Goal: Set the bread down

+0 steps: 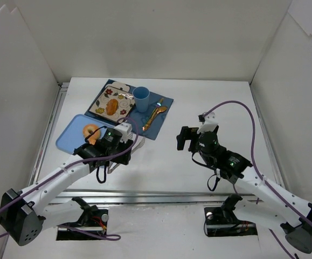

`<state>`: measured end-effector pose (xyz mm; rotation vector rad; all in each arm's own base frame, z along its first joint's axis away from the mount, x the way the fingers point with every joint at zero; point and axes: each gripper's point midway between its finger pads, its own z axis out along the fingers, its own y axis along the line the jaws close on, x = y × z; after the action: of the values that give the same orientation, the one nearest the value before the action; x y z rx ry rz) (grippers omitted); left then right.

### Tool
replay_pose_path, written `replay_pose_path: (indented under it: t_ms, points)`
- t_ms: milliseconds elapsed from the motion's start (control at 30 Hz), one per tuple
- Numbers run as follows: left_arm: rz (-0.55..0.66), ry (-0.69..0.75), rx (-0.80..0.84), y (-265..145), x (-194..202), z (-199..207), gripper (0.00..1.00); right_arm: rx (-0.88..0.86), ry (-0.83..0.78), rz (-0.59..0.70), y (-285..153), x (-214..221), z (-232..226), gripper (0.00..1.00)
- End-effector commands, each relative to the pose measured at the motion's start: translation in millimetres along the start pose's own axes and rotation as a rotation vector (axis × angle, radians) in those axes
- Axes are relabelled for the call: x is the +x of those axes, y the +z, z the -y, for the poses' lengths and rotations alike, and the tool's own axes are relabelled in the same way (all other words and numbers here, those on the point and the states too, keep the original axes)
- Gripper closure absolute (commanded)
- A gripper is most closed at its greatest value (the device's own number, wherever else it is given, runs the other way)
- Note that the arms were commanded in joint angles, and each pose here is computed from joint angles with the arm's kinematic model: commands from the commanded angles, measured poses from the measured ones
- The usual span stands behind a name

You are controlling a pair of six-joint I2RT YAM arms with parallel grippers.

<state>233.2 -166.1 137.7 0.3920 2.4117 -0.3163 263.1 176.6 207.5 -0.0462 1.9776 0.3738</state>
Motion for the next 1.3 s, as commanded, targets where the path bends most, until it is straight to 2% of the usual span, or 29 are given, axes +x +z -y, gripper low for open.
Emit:
replay_pose_path:
  t_ms: [0,133,433,1033,1200,1267]
  points:
    - [0.090,-0.031,0.046,5.7,-18.4,14.9,0.49,-0.021,0.046,0.088,-4.2,-32.0,-10.1,0.02]
    - [0.061,-0.023,0.054,17.2,-1.3,20.7,0.50,-0.017,0.047,0.092,-4.5,-32.7,-9.4,0.02]
    - [0.019,-0.020,0.028,38.3,10.0,20.2,0.49,-0.026,0.047,0.093,-5.4,-33.9,-10.9,0.02]
    - [-0.128,0.018,-0.102,86.6,38.8,7.1,0.43,-0.019,0.041,0.084,-2.0,-32.1,-10.8,0.02]
    - [-0.144,0.017,-0.128,91.6,42.3,3.4,0.38,-0.026,0.042,0.086,-3.6,-32.3,-12.2,0.02]
    - [-0.140,0.017,-0.129,91.9,41.5,3.4,0.32,-0.025,0.043,0.088,-3.9,-32.6,-11.3,0.02]
